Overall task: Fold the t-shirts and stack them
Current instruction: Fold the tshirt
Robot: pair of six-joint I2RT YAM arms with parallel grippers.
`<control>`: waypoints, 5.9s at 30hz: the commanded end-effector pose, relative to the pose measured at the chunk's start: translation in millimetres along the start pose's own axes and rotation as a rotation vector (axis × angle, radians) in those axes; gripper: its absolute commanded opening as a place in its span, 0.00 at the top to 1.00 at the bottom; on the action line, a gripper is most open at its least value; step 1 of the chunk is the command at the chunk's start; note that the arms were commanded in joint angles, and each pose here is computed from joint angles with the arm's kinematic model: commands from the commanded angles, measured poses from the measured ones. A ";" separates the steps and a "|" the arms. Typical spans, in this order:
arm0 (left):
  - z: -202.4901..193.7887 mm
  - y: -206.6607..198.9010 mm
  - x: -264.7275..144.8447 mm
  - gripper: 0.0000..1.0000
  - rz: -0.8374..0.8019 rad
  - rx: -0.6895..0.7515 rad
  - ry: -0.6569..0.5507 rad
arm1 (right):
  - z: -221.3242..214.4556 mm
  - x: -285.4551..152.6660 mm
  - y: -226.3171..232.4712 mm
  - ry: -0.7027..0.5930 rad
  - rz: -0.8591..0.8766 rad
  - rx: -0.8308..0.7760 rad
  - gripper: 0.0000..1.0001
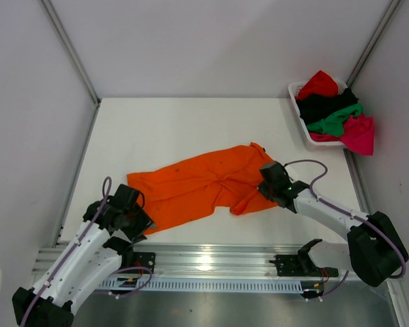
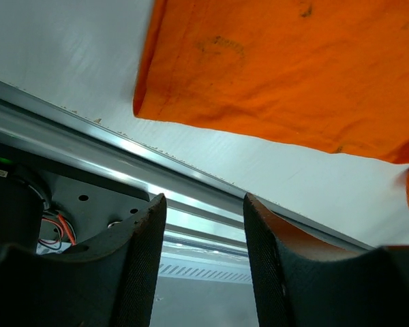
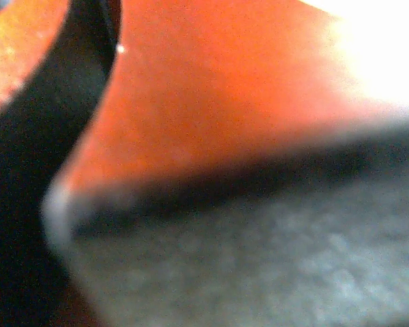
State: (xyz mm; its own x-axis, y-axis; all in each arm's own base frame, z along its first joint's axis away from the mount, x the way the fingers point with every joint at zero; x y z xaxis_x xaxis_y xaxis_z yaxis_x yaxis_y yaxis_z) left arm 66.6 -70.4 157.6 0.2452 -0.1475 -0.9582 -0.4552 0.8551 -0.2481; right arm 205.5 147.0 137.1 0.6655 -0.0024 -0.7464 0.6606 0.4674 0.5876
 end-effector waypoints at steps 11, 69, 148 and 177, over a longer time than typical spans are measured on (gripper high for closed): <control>17.7 -1.6 7.0 0.48 0.248 -0.223 -0.120 | 29.3 -1.3 28.7 0.006 0.115 0.080 1.00; 10.8 0.2 56.5 0.50 0.217 -0.299 -0.164 | 40.6 -7.0 14.9 0.054 0.113 0.115 1.00; 141.2 -43.6 -24.8 0.99 0.335 -0.251 -0.657 | 118.7 56.0 138.3 -0.343 0.184 -0.077 1.00; 200.1 -82.0 13.3 0.99 0.487 -0.201 -0.537 | 114.6 112.8 151.1 -0.339 0.106 -0.176 1.00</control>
State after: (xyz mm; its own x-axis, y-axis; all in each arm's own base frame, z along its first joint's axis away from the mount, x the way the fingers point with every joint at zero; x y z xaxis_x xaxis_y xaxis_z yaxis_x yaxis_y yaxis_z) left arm 276.1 -51.3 178.6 0.3478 0.4681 -0.8124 -0.7105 0.6969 0.0974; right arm 408.4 118.7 165.2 0.7993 -0.2000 -0.5667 0.5490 0.6264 0.5533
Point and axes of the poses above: each gripper's point midway between its finger pads, its own x axis out along the fingers, its own y axis along the line the jaws close on, z = x × y, the point moved 10 cm from there along -x, back along the fingers, and after that the axes turned 15 degrees about x, right-handed, at the moved point
